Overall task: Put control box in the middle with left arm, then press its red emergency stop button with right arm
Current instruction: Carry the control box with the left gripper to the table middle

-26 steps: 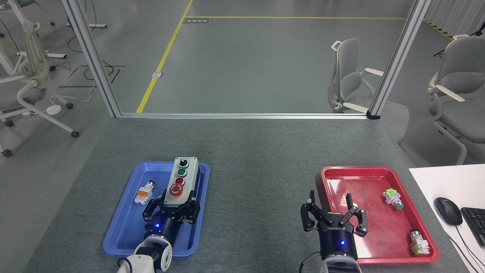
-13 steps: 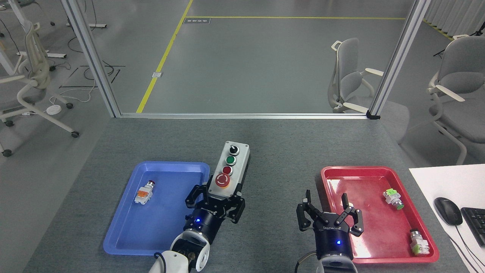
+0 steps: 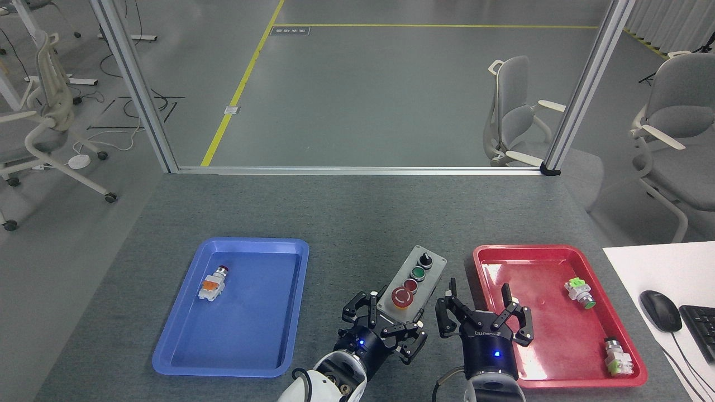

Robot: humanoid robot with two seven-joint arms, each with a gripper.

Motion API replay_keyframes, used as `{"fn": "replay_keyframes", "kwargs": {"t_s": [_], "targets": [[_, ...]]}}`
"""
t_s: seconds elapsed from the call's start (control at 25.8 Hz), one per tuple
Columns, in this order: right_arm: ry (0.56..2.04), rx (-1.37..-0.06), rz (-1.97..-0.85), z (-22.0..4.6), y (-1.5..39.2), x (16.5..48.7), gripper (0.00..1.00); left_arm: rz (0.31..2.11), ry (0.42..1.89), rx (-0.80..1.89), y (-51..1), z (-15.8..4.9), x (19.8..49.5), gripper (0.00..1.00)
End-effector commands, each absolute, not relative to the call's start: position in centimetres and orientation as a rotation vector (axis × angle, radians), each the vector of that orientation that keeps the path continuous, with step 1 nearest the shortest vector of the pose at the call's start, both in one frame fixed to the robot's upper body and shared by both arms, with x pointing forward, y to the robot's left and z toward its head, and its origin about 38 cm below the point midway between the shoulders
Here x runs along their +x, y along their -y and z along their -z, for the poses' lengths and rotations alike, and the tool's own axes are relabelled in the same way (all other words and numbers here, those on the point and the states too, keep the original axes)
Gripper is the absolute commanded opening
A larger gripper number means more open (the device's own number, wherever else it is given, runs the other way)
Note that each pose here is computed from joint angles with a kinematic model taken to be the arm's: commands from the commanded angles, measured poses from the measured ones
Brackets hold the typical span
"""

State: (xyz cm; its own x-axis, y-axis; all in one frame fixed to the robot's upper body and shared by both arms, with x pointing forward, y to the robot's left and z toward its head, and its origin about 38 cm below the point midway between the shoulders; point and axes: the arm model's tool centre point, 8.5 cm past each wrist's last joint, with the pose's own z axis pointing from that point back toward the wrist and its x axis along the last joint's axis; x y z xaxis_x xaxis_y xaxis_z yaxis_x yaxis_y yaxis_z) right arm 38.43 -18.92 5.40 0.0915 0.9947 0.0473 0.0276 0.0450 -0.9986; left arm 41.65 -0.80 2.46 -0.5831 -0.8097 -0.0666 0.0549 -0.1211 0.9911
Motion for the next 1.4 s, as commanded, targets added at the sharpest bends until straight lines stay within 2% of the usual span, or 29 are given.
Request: {"fn": "replay_keyframes", "kwargs": {"t_s": [0.0,0.27,0.54,0.62,0.74,0.89,1.09,1.36], "targets": [[1.179,-1.237,-1.092,-5.3,18.9,38.3,0.98,1.835,1.491,0.850,1.3,-1.3,41.3,0.00],[1.172,-1.233,-1.096,-5.0,19.0,38.1,0.98,1.880,1.410,0.840,0.3,0.7,41.4,0.00],[1.174,-1.231,-1.096,-4.9,18.9,38.0,0.97,1.871,1.406,0.839,0.1,0.7,41.6,0.01],[1.175,-1.231,-1.097,-4.9,18.8,38.0,0.97,1.871,1.406,0.839,0.1,0.7,41.6,0.14],[1.174,-1.222,-1.106,-4.7,18.7,37.8,0.97,1.869,1.404,0.842,0.1,0.7,41.6,0.47],[1.186,-1.214,-1.119,-4.6,18.0,37.7,0.96,1.852,1.389,0.867,-0.1,0.6,41.8,0.87],[1.181,-1.212,-1.116,-4.7,17.9,37.7,0.93,1.852,1.399,0.867,0.1,0.4,41.7,0.94],[1.186,-1.205,-1.117,-4.7,17.7,37.7,0.91,1.834,1.451,0.844,0.5,0.1,40.5,0.98]]}}
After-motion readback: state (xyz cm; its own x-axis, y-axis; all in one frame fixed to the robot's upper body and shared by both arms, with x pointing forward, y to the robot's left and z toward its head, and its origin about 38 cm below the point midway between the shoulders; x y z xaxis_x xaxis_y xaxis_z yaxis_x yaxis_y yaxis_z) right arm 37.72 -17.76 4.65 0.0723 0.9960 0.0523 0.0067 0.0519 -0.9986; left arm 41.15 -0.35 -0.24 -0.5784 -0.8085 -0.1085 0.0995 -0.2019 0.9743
